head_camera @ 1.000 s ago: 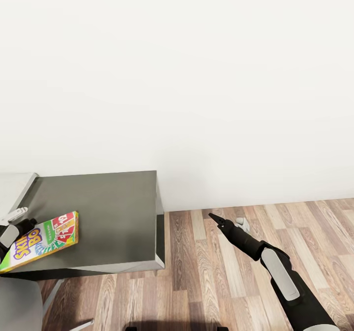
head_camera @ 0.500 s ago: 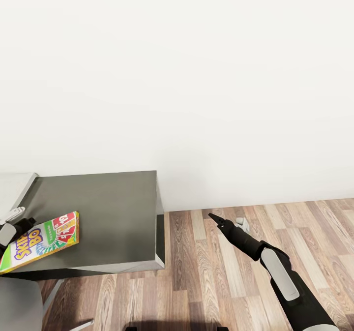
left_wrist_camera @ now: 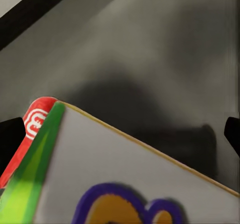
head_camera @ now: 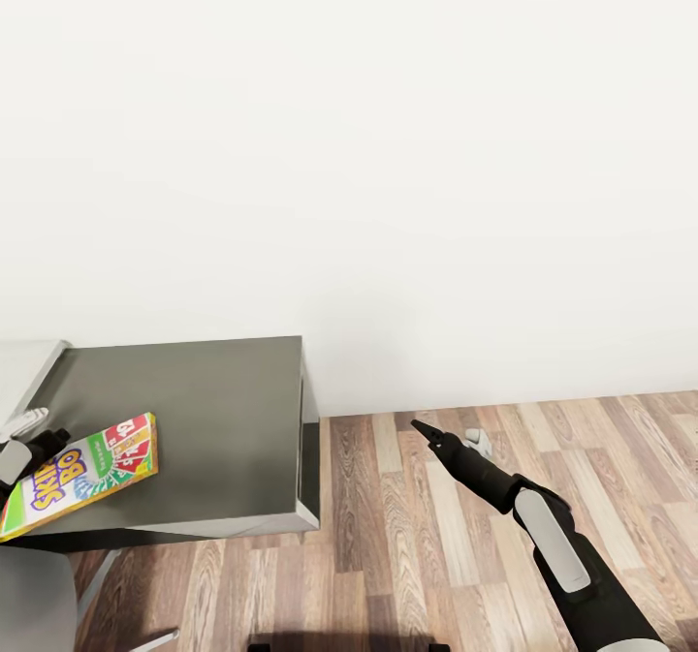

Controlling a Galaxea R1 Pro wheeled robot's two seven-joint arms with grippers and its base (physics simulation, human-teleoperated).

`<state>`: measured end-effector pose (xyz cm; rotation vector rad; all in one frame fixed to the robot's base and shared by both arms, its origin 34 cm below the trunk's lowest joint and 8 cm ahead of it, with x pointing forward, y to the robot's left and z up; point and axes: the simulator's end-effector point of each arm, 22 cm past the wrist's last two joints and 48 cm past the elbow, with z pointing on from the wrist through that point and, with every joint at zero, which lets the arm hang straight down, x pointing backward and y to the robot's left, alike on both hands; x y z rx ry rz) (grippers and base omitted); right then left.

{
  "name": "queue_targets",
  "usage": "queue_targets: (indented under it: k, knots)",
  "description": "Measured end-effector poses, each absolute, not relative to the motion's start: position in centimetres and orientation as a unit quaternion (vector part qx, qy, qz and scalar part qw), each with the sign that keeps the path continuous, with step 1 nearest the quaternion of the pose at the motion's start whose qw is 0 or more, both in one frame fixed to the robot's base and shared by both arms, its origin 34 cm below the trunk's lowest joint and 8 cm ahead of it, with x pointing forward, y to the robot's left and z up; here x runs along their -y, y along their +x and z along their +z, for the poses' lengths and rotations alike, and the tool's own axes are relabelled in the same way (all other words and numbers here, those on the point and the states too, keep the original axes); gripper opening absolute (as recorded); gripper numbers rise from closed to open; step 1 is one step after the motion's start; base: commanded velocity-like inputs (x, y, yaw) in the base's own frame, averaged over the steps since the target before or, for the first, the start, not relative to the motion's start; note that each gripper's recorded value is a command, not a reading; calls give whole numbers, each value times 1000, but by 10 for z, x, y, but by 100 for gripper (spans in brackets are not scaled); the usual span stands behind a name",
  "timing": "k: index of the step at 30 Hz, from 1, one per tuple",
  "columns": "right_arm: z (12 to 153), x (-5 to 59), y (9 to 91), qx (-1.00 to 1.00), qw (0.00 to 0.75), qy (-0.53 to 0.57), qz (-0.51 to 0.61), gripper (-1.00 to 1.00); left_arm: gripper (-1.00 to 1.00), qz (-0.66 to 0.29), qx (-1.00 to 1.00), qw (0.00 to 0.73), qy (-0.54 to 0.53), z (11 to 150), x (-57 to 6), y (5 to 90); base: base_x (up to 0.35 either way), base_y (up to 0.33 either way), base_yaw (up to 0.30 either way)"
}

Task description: Put all the toys in the child's room - the three board games (two on the bed and one on the table), the two jigsaw puzzles on the table, and the tennis ball on the table - inside the toy box on the table in the child's room.

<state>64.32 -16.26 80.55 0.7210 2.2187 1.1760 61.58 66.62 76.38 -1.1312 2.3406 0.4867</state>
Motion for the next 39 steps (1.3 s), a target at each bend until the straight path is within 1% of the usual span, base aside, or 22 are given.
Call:
queue_targets:
  k: [7,19,24,29,39]
  knots:
    - [806,163,643,-820,262,266,434,100,100,177,-858,245,-414,763,-665,616,0,-55,0]
    - [805,163,643,-820,261,266,434,100,100,175,-858,245,-417,762,-664,615,0,-212,0]
    - [806,163,643,-820,262,266,435,100,100,175,-858,244,-417,761,-663,615,0,-84,0]
    - [806,162,643,-819,262,266,435,100,100,175,-858,245,-417,762,-663,616,0,-191,0]
    - [806,163,643,-819,262,266,435,100,100,174,-859,244,-416,761,-662,616,0,-26,0]
